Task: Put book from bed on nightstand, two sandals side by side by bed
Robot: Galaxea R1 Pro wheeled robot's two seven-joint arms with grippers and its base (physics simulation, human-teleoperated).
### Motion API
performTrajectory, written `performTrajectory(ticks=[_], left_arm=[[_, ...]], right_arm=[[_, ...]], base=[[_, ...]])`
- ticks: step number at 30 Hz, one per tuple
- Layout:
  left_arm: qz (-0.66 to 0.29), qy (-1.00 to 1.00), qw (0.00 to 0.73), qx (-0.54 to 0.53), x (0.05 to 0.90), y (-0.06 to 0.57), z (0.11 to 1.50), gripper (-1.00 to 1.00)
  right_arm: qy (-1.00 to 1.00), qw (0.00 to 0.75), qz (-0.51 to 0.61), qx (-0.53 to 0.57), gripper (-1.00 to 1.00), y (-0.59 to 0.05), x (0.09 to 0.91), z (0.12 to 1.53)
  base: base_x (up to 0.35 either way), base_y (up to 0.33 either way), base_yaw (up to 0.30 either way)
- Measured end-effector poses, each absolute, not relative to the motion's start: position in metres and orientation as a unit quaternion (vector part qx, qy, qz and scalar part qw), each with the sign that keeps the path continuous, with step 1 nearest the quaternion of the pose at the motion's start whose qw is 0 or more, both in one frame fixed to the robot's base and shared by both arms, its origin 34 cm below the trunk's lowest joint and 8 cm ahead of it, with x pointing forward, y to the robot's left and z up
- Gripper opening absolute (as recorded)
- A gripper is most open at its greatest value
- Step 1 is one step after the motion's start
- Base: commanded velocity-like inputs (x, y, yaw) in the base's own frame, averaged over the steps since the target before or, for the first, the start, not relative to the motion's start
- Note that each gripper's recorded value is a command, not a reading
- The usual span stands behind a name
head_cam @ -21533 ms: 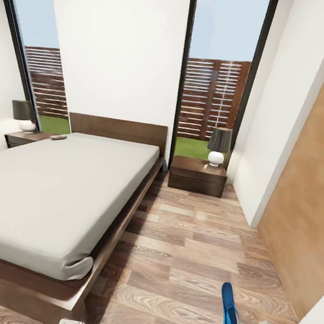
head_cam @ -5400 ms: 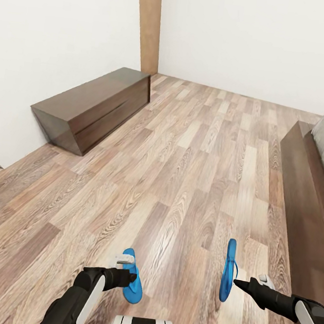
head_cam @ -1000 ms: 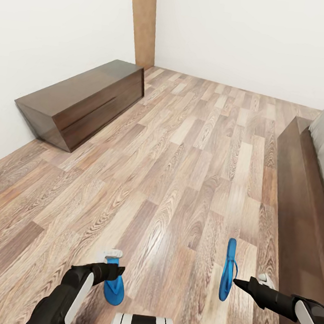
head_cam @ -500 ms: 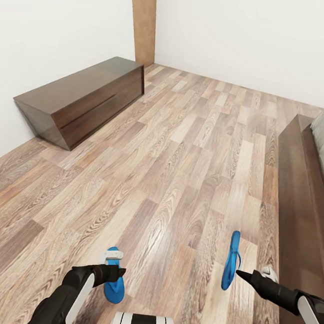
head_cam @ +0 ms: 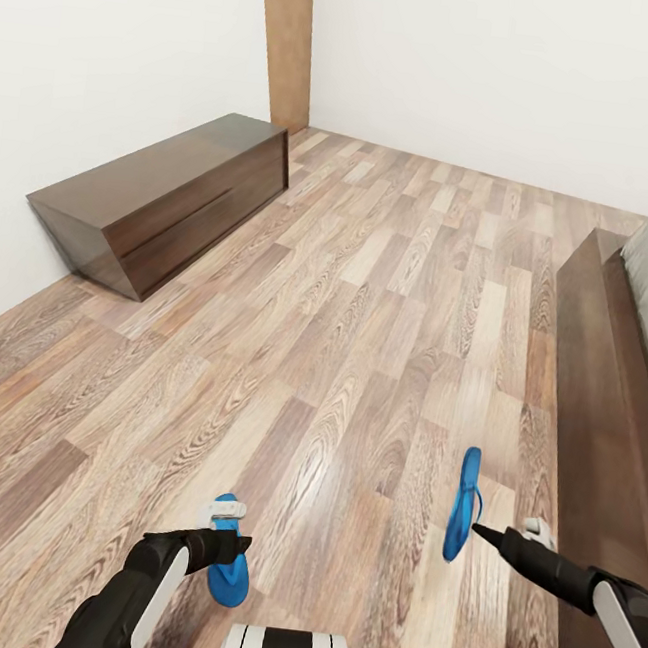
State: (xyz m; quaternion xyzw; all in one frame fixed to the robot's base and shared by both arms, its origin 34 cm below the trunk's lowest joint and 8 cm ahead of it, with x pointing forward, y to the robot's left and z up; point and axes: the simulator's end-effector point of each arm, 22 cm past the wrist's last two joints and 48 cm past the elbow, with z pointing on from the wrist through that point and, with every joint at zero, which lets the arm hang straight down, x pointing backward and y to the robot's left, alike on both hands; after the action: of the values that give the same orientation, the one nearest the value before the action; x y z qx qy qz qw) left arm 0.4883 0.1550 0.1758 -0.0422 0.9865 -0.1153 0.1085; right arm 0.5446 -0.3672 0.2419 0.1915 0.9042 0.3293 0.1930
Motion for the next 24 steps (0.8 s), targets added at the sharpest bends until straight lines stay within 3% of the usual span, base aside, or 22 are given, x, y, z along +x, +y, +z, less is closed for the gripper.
performTrajectory(ticks=[1, 3, 9, 13, 17, 24], left_arm=[[-0.115, 0.986, 0.108, -0.042, 0.488, 0.155, 0.176, 1.00], [-0.115, 0.986, 0.109, -0.042, 0.488, 0.155, 0.176, 1.00], [-0.116, 0.986, 0.108, -0.042, 0.488, 0.155, 0.176, 1.00], [-0.127, 0.984, 0.108, -0.056, 0.489, 0.151, 0.177, 1.00], [-0.137, 0.982, 0.107, -0.069, 0.490, 0.148, 0.178, 1.00], [-0.140, 0.982, 0.107, -0.071, 0.490, 0.147, 0.178, 1.00]], right_arm=[[0.904, 0.196, 0.329, 0.188, -1.00, -0.366, 0.546, 0.243], [0.886, 0.330, 0.314, 0.091, -1.00, -0.362, 0.614, 0.300], [0.894, 0.278, 0.334, 0.114, -1.00, -0.345, 0.597, 0.286], [0.858, 0.238, 0.434, 0.137, -1.00, -0.210, 0.587, 0.274], [0.844, 0.225, 0.466, 0.140, -1.00, -0.159, 0.583, 0.276], [0.841, 0.223, 0.473, 0.141, -1.00, -0.148, 0.582, 0.277]], base=[[0.000, 0.000, 0.000], [0.000, 0.000, 0.000], [0.000, 0.000, 0.000], [0.000, 0.000, 0.000], [0.000, 0.000, 0.000], [0.000, 0.000, 0.000]])
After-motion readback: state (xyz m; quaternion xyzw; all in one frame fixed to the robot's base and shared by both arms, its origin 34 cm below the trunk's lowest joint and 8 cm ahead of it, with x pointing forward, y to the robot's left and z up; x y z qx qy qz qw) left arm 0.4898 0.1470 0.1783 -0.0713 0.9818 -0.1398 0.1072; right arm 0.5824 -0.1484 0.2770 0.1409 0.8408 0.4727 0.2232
